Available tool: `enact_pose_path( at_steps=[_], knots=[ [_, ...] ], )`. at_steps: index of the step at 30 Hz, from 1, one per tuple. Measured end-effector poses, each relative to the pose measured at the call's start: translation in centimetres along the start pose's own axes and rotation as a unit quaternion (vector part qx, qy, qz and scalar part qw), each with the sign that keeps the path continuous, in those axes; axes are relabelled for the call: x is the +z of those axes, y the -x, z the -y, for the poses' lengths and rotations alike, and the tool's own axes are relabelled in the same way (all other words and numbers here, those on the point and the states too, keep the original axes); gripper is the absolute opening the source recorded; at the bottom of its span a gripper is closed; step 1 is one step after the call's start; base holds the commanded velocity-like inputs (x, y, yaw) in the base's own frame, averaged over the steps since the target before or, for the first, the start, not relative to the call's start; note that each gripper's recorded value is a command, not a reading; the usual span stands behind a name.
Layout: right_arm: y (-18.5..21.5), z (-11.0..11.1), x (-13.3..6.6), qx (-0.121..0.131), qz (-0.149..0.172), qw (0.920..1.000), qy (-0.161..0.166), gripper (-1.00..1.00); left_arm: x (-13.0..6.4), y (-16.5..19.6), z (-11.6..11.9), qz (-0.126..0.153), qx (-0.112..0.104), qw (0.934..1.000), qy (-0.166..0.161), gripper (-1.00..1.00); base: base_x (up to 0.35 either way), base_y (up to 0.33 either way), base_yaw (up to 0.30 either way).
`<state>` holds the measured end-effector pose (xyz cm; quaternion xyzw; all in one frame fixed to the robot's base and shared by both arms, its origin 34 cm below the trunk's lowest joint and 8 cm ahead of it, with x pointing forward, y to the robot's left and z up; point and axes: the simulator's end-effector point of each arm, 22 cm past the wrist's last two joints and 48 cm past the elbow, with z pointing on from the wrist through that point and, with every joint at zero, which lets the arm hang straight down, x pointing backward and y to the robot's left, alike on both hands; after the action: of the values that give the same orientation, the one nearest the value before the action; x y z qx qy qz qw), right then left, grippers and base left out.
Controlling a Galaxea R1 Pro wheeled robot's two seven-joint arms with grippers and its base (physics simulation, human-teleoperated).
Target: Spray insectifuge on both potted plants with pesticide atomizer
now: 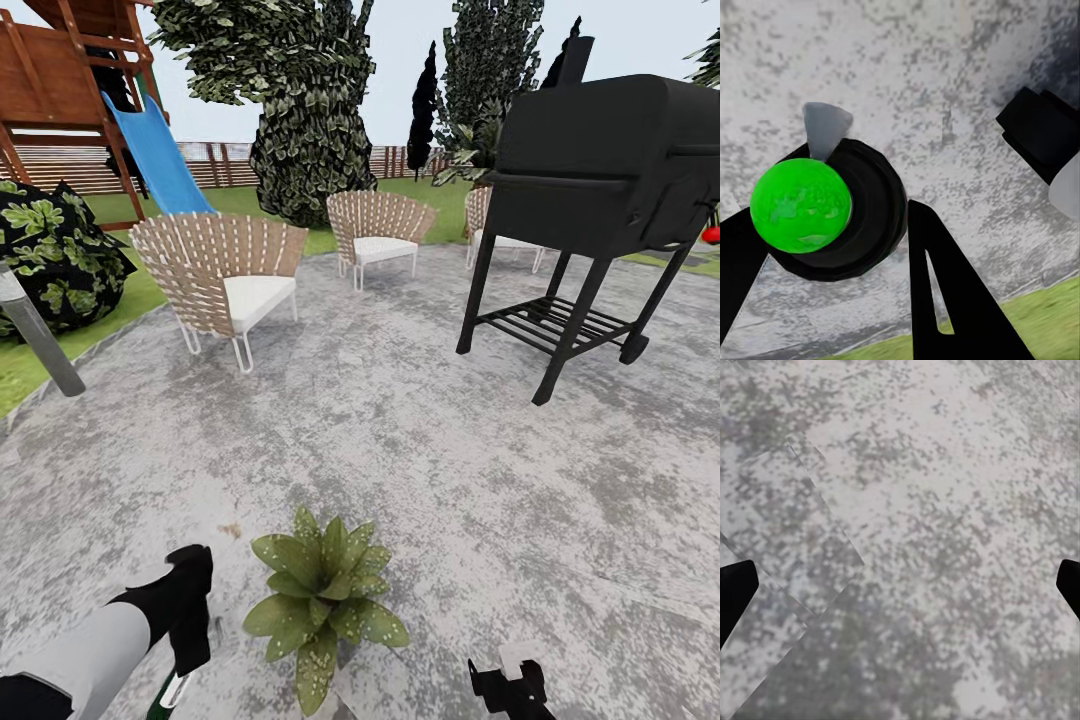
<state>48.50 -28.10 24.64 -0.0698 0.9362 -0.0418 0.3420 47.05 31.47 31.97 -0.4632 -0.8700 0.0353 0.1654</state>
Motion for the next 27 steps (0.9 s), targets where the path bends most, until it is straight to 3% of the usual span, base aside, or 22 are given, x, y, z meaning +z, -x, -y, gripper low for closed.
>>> enact_pose_path(
  at_steps=[8, 17, 23, 27],
  knots=[
    [0.0, 0.1, 0.0, 0.0, 0.0, 1.0, 0.0, 1.0, -1.8, 1.8, -1.0, 0.023, 0.006, 0.9996, 0.017, -1.0, 0.0, 0.0, 0.0],
    [0.0, 0.1, 0.0, 0.0, 0.0, 1.0, -0.001, 1.0, -2.1, 2.8, -0.8, 0.032, 0.01, 0.9993, 0.018, -1.0, -0.072, 0.004, 0.0],
    [0.0, 0.1, 0.0, 0.0, 0.0, 1.0, 0.0, 1.0, -2.6, 3.2, -1.1, 0.036, 0.008, 0.999, 0.024, -1.0, -0.234, 0.196, -0.056],
    [0.0, 0.1, 0.0, -0.001, 0.0, 1.0, 0.0, 1.0, -2.8, 3.3, -1.2, 0.037, 0.009, 0.9989, 0.027, -1.0, 0.058, 0.24, -0.271]
  ],
)
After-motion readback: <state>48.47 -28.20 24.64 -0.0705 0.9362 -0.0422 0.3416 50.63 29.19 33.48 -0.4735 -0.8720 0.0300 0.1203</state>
